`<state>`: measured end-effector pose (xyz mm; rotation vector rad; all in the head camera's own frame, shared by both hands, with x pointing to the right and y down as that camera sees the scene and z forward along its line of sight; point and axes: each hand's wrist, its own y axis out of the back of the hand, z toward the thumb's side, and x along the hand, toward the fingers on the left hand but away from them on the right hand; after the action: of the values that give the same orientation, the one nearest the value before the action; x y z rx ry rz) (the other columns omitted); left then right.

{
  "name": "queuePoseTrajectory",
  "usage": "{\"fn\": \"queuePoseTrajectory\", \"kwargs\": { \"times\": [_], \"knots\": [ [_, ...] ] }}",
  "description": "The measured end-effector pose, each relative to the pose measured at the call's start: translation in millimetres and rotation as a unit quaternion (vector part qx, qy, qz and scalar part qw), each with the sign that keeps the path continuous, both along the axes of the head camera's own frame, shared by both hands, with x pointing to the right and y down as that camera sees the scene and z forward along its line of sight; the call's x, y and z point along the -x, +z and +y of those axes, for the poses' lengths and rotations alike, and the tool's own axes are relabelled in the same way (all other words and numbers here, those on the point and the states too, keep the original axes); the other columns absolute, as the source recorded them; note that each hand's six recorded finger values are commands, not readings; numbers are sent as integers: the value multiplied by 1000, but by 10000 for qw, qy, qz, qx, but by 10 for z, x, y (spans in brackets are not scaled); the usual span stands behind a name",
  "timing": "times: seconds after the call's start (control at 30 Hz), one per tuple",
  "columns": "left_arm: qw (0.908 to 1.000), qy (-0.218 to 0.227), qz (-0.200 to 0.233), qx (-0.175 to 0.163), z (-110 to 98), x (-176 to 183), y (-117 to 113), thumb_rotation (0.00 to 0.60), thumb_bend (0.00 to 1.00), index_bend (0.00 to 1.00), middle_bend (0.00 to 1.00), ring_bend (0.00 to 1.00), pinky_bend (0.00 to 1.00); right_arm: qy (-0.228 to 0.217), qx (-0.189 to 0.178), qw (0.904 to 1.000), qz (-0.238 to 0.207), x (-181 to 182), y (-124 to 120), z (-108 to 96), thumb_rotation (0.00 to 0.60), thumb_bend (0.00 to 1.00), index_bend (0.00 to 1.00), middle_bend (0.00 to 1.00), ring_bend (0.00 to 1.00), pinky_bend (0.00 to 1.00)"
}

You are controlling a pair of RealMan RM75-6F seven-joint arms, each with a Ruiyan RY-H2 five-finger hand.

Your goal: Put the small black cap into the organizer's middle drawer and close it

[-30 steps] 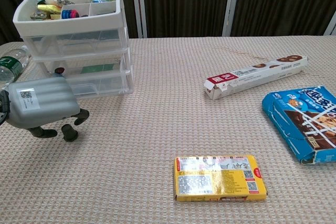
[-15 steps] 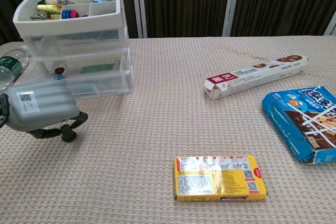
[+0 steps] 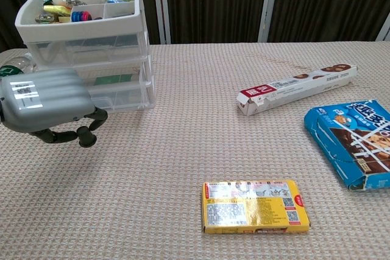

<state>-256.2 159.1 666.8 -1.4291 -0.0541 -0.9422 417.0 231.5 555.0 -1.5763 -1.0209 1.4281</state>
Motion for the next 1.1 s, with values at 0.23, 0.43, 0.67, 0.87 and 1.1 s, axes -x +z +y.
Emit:
{"fn": "queuePoseTrajectory", "kwargs": {
  "times": [0.23, 0.43, 0.67, 0.87, 1.1],
  "knots": [
    [9984, -250, 337, -366, -329, -54, -339, 600, 413, 583, 971, 903, 782, 2, 12, 10000, -4, 2, 7, -1, 600, 0, 73, 0, 0, 0],
    [9953, -619, 508, -540, -614, -56, -490, 600, 413, 584, 971, 903, 782, 0, 11, 10000, 3, 2, 7, 1, 600, 0, 74, 0, 0, 0],
    [9920, -968, 501, -633, -810, 24, -478, 600, 413, 552, 962, 898, 779, 2, 34, 10000, 0, 3, 15, 3, 600, 0, 73, 0, 0, 0],
    [9925, -1037, 246, -593, -805, 130, -335, 600, 385, 340, 917, 863, 753, 4, 47, 10000, -3, 6, 15, 6, 600, 0, 74, 0, 0, 0],
    [9923, -1038, 217, -633, -788, 139, -302, 600, 319, 281, 868, 822, 721, 15, 68, 10000, -2, 6, 19, 11, 600, 0, 74, 0, 0, 0]
  ]
}}
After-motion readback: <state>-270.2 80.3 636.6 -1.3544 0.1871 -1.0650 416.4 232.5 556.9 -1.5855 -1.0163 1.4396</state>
